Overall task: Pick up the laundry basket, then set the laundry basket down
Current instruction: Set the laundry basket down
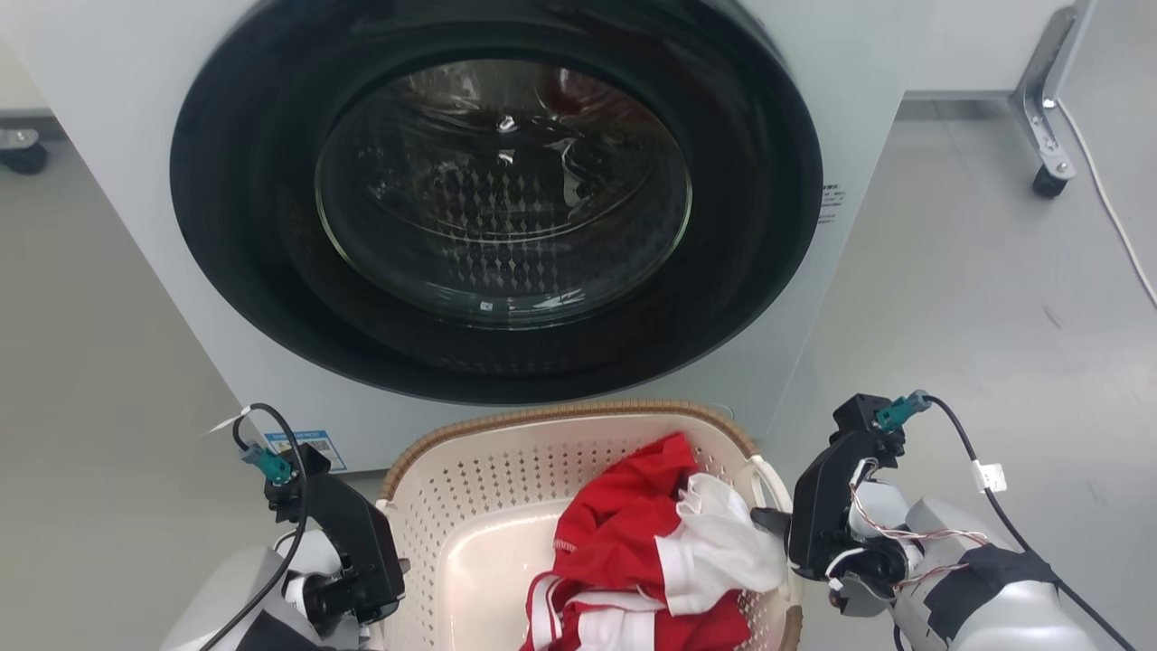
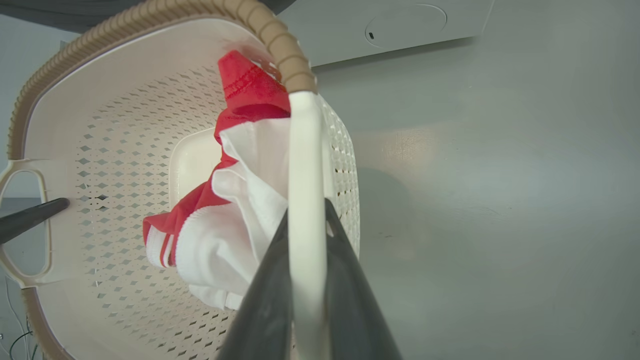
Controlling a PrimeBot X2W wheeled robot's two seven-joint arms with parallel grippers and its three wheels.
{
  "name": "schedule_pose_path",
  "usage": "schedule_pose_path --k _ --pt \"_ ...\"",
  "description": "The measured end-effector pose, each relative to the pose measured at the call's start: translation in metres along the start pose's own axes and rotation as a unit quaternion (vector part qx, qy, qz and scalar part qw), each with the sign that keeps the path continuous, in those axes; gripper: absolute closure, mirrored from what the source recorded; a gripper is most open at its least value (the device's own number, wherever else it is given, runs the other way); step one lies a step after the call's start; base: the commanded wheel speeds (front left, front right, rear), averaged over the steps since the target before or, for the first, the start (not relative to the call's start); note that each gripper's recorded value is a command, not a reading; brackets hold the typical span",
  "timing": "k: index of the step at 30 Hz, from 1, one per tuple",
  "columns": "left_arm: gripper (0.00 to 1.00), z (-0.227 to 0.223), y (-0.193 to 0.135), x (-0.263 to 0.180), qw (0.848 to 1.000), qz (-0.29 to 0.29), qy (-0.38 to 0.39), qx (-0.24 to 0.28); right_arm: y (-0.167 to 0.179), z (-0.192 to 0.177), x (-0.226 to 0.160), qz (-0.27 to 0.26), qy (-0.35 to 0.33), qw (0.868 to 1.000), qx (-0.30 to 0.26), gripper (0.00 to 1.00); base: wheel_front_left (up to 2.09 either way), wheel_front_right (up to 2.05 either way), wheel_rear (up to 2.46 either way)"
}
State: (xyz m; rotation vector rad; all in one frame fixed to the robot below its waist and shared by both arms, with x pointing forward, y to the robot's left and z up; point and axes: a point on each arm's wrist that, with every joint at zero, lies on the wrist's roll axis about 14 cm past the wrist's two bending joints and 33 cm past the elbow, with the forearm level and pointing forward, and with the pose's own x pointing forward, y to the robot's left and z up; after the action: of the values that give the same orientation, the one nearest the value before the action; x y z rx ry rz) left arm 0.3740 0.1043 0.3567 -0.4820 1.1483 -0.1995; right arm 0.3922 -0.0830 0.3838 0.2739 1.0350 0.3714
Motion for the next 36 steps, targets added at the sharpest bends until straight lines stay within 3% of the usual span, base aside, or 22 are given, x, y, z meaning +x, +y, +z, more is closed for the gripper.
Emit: schedule_pose_path --k 17,36 --pt "1.0 0.022 0.022 0.051 0.998 0.034 -0.044 -0.007 -0.02 0.005 0.051 0.003 -0.015 1.0 0.011 1.0 0.0 0.0 0.0" --pt "1.0 0.005 0.056 0.124 0.997 0.067 -0.032 0.005 -0.058 -0.017 0.123 -0.013 0.002 1.0 0.017 1.0 0.0 0.0 0.0"
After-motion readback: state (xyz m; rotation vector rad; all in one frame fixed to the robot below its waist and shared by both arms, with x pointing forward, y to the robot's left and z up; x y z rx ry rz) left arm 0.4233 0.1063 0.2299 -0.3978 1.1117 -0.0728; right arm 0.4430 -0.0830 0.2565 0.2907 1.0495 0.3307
